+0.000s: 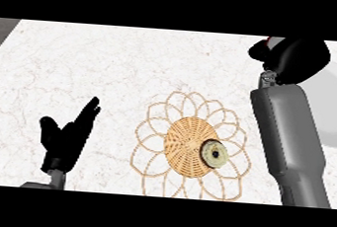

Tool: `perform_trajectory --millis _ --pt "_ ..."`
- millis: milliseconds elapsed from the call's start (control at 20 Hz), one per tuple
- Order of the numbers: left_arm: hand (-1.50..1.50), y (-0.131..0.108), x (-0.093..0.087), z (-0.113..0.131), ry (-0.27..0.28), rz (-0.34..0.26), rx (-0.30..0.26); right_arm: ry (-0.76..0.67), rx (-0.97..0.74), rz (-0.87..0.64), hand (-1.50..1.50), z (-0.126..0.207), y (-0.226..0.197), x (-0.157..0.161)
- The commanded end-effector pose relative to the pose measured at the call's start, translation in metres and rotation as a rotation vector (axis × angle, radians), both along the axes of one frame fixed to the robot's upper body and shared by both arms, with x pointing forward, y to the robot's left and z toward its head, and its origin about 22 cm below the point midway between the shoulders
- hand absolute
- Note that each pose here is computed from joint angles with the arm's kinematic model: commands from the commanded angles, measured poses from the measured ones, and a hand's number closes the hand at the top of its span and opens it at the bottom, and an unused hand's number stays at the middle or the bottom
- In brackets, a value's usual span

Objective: Pick the can from the placemat and place it in the plate

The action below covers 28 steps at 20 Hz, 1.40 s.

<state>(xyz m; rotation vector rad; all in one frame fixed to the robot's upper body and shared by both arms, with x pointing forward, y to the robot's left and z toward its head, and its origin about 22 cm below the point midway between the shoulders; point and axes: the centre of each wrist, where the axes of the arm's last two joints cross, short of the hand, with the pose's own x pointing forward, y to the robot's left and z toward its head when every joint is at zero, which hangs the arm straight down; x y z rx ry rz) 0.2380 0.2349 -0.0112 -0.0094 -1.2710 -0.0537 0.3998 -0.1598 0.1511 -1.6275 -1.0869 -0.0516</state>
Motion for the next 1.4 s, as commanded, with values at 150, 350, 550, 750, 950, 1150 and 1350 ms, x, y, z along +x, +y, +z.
perform_trajectory --millis 150,350,550,750,950,1150,1350 --pt "0.0 -0.004 -0.007 -0.015 0.056 -0.022 -0.005 -0.269 0.13 -0.276 1.5 -0.003 -0.013 0.01" --pt "0.0 -0.01 0.003 -0.007 0.049 -0.021 -0.01 -0.278 0.052 -0.353 1.5 -0.025 -0.046 0.014" --pt "0.0 0.001 0.0 -0.012 0.061 0.002 0.0 -0.312 -0.03 -0.454 1.5 -0.041 -0.085 0.006" --pt "0.0 0.009 0.001 -0.004 0.048 0.025 -0.01 -0.309 -0.027 -0.505 1.5 -0.063 -0.112 0.0" --pt "0.0 0.008 0.002 -0.008 0.059 0.014 -0.028 -0.322 -0.034 -0.532 1.5 -0.069 -0.152 -0.003" --pt "0.0 0.005 -0.006 -0.013 0.061 0.008 -0.02 -0.323 -0.029 -0.536 1.5 -0.089 -0.18 -0.009" --pt "0.0 -0.007 -0.002 -0.018 0.069 0.025 -0.025 -0.221 0.166 -0.639 1.5 -0.113 -0.185 -0.014"
